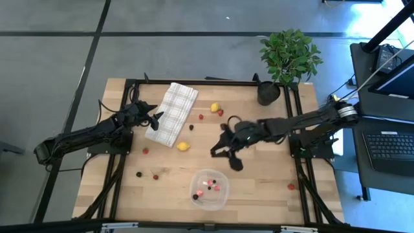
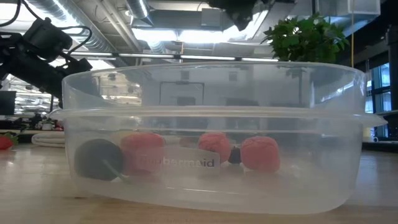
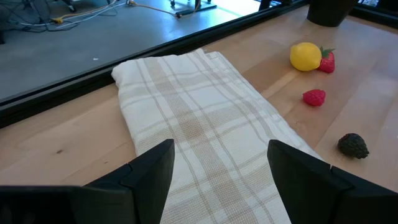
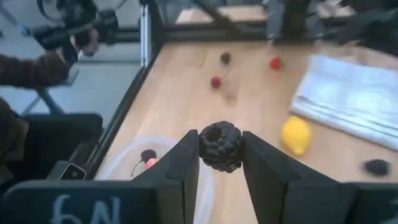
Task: Pick and placing Produce into tupperware
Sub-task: Put the right black raspberry into the transparent bin
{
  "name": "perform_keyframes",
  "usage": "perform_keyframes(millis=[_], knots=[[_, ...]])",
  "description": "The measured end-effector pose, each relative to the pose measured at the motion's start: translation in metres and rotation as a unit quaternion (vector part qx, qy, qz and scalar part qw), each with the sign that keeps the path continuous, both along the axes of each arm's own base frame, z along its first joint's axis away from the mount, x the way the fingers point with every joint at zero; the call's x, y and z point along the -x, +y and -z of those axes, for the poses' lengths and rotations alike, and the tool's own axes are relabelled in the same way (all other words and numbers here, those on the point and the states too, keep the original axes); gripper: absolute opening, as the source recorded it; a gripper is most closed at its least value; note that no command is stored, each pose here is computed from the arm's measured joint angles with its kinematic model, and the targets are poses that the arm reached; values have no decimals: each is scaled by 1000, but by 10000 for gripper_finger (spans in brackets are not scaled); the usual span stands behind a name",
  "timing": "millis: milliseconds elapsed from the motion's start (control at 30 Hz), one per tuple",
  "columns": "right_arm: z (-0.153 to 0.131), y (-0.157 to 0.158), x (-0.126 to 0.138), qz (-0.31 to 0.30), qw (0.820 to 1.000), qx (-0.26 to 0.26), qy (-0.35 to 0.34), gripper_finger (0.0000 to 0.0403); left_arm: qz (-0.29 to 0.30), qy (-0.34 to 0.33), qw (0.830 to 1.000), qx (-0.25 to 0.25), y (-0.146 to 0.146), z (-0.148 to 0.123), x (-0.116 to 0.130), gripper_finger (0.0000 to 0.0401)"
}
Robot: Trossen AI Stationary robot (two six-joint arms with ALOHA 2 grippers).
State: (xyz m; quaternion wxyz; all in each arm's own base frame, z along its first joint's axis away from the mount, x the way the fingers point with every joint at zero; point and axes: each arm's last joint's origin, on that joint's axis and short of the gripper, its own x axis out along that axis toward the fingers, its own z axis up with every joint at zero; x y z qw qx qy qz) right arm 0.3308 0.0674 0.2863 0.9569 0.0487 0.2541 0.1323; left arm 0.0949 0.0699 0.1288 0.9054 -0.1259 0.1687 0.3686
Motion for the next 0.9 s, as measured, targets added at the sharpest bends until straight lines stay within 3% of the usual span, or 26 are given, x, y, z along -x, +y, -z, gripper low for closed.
perform_keyframes(millis=[200,467,900], knots=[[22,28,-40,-38,994,39,90,110,0,0,1000,0,0,0,0,250],[63,55,-79,-77,971,88,207,110,0,0,1000,0,0,0,0,250],[105,78,-88,-94,957,91,260,110,0,0,1000,0,0,0,0,250]])
